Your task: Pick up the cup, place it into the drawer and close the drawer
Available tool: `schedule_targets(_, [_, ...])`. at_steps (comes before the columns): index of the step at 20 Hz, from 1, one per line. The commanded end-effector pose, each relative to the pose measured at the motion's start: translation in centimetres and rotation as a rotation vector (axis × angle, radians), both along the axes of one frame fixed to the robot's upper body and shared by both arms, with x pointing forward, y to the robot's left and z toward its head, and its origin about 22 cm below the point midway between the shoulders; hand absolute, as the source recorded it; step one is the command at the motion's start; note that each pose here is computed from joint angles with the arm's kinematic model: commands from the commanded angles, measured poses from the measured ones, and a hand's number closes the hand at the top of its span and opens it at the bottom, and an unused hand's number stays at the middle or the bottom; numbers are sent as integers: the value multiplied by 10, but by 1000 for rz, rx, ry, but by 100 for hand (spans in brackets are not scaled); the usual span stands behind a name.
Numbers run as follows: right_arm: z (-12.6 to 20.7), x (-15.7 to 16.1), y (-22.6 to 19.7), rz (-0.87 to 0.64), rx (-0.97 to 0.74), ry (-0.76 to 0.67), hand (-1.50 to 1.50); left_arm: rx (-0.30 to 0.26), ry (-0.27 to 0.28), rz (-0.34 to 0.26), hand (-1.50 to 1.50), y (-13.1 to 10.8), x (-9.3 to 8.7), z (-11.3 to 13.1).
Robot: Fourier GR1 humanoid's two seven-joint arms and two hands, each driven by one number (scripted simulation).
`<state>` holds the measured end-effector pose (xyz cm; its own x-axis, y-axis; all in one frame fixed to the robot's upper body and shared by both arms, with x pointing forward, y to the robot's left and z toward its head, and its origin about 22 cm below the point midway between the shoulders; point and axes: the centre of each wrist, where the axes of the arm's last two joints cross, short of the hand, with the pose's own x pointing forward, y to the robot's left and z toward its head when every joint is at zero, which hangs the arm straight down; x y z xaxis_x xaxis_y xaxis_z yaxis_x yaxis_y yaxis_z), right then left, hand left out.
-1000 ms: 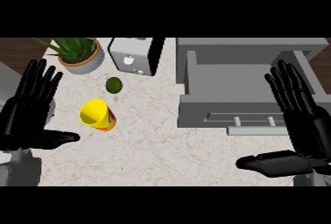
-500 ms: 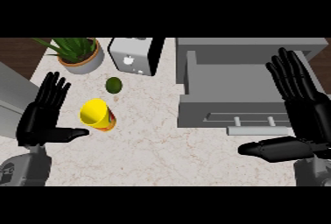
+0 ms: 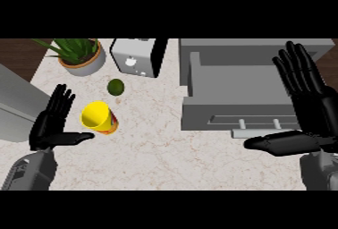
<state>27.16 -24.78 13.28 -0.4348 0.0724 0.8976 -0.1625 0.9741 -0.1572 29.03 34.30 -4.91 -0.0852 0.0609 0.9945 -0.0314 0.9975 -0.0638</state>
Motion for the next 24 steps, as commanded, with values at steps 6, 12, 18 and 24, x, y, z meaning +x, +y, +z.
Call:
schedule_targets(6, [4, -13, -11, 1, 1, 15, -150, 35, 33, 17, -150, 3, -1, -54])
schedule_targets(12, [12, -10, -4, 4, -2, 6, -150, 25, 12, 30, -150, -3, -17, -79])
schedule_targets(18, [14, -11, -15, 16, 0, -2, -150, 17, -17, 49, -150, 7, -13, -74])
schedule_targets(24, [9, -7, 8, 26, 8, -12, -150, 20, -61, 56, -150, 6, -13, -75])
